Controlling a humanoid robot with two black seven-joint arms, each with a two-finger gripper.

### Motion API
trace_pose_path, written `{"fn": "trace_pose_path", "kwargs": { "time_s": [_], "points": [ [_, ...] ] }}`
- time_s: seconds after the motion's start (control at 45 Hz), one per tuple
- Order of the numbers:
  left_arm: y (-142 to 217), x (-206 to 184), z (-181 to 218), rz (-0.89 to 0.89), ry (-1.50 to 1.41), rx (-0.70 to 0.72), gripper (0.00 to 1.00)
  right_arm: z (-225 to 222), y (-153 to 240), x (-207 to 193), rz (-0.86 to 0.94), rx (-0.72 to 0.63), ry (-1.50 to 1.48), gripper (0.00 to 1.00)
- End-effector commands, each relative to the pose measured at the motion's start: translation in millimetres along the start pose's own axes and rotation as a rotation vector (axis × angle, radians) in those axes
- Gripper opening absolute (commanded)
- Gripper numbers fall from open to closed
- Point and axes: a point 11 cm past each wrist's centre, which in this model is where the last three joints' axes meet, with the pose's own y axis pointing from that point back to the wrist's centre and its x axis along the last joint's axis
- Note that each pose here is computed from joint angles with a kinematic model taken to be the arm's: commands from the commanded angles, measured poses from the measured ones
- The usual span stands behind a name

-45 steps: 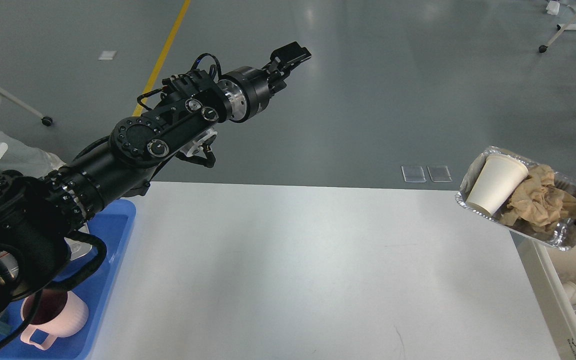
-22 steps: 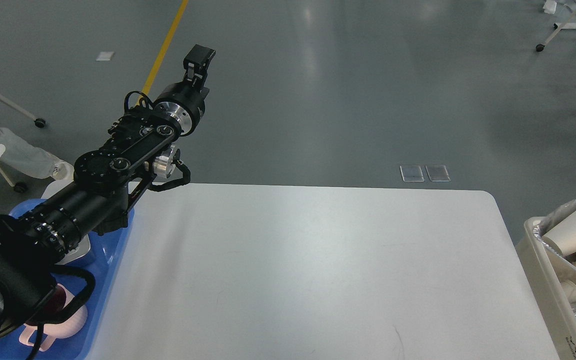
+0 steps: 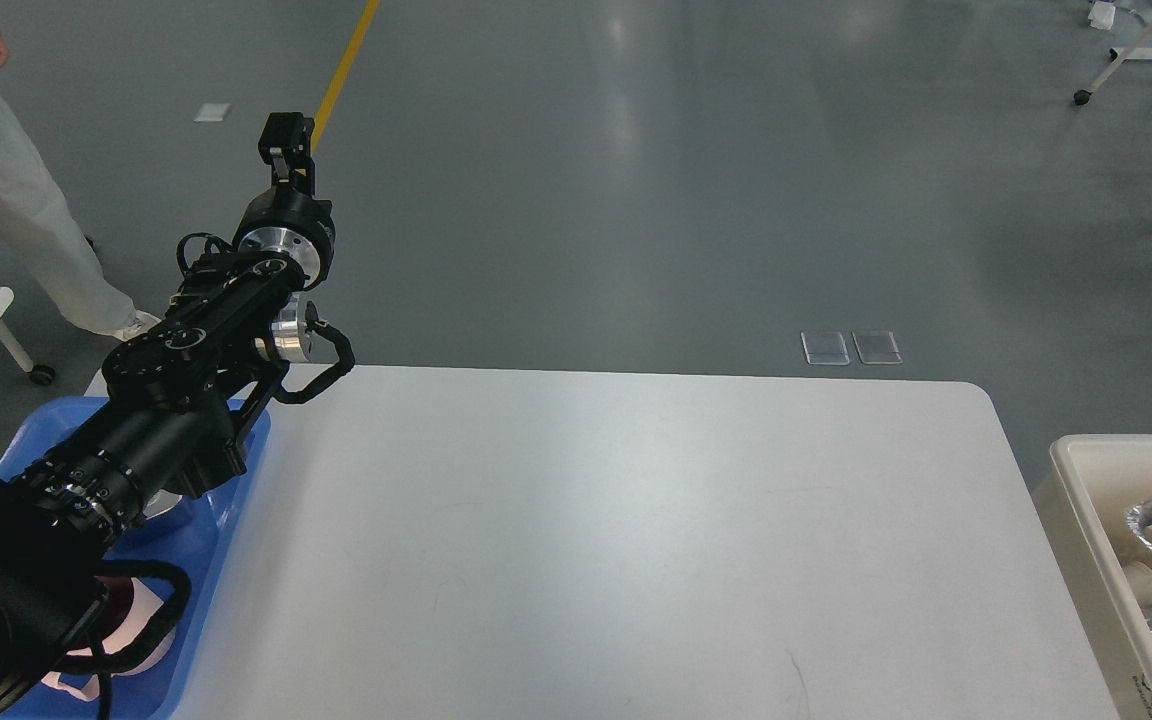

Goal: Tidy desktop

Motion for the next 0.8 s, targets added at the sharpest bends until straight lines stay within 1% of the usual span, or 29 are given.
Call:
{"fn": "trace_pose_path", "kwargs": {
  "time_s": [0.0,0.022,0.044,0.067,0.089,0.133,0.156,0.178,0.245,0.4,0.467,0.6,0.778],
  "points": [
    [1,10,-6,0.026,0.095,0.002,0.95,8,-2,2,0.015,-0.005,-0.022,0.00],
    [1,10,-6,0.026,0.095,0.002,0.95,8,-2,2,0.015,-0.005,-0.022,0.00],
    [1,10,-5,0.026,0.097,-0.027,0.95,7,-4,2,0.023,0.006,-0.028,0.21],
    [2,10,-5,0.026,0.097,-0.033,0.95,5,-4,3,0.027,0.011,-0.030,0.33],
    [2,10,-5,0.025,0.098,-0.038,0.96,4,-5,5,0.037,0.018,-0.030,0.55],
    [2,10,-6,0.022,0.100,-0.037,0.96,2,-6,9,0.065,0.026,-0.029,0.82],
    [2,10,-6,0.018,0.101,-0.038,0.96,0,-8,9,0.078,0.034,-0.032,0.94],
    [2,10,-6,0.015,0.101,-0.037,0.96,-1,-9,10,0.095,0.038,-0.032,1.00],
    [2,7,-5,-0.007,0.114,-0.035,0.96,-4,-16,8,0.123,0.054,-0.032,1.00],
    [1,2,-1,-0.088,0.216,-0.021,0.96,-17,-18,16,0.192,0.091,-0.021,1.00],
    [1,-1,-2,-0.117,0.237,-0.004,0.96,-26,-21,10,0.191,0.113,-0.022,1.00],
    [3,-11,-6,-0.217,0.243,0.048,0.96,-64,-26,-3,0.175,0.184,-0.024,1.00],
    [6,-20,1,-0.340,0.237,0.038,0.96,-129,-27,-31,0.107,0.307,-0.037,1.00]
  ]
}}
